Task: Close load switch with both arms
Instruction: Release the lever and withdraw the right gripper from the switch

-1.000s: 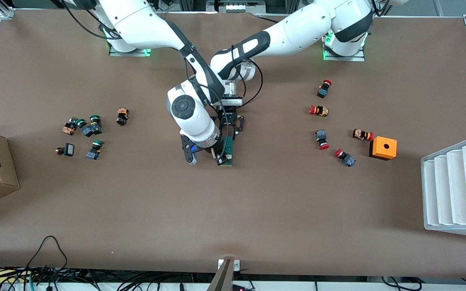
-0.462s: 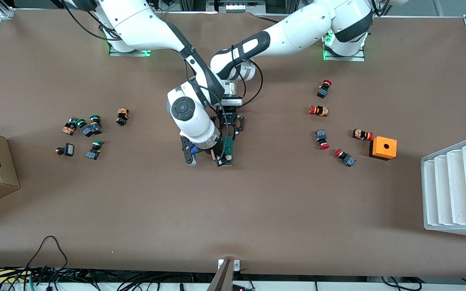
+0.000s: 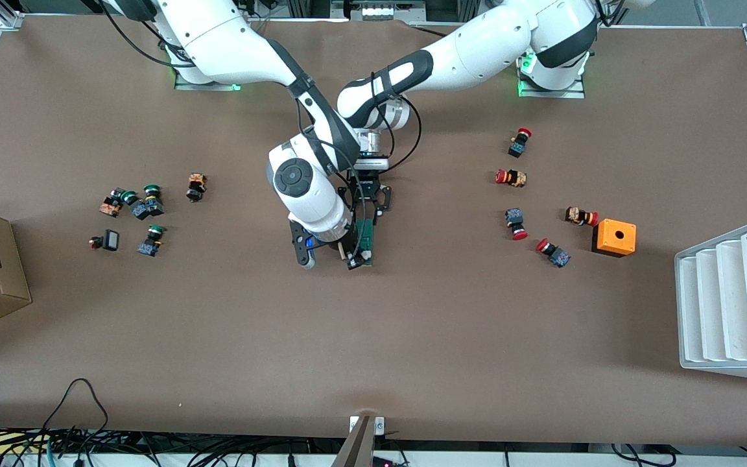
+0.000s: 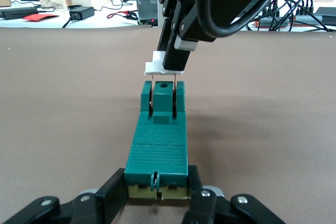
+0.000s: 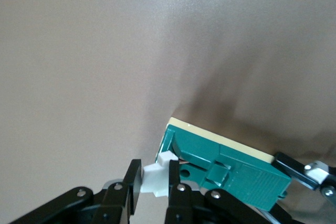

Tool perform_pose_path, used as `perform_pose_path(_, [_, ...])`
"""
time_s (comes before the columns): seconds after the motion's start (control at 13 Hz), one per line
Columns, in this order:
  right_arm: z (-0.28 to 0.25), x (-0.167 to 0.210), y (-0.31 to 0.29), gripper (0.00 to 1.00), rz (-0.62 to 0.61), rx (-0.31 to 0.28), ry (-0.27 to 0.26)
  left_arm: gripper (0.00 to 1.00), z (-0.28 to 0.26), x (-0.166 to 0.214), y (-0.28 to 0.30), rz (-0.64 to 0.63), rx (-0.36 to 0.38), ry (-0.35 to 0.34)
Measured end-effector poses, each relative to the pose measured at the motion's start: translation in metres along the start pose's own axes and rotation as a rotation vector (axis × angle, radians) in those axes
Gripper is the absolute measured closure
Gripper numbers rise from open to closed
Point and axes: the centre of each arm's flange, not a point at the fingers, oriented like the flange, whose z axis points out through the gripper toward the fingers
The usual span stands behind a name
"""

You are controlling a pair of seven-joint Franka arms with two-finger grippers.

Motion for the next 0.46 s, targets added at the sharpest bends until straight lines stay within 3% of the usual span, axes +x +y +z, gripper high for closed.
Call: perform_pose_path(0.46, [0.0164, 0.0033, -0.0052, 0.75, -0.001, 0.014, 0.002, 0.49, 0.0, -0.0002, 0.0, 0.001, 0.0, 0.001])
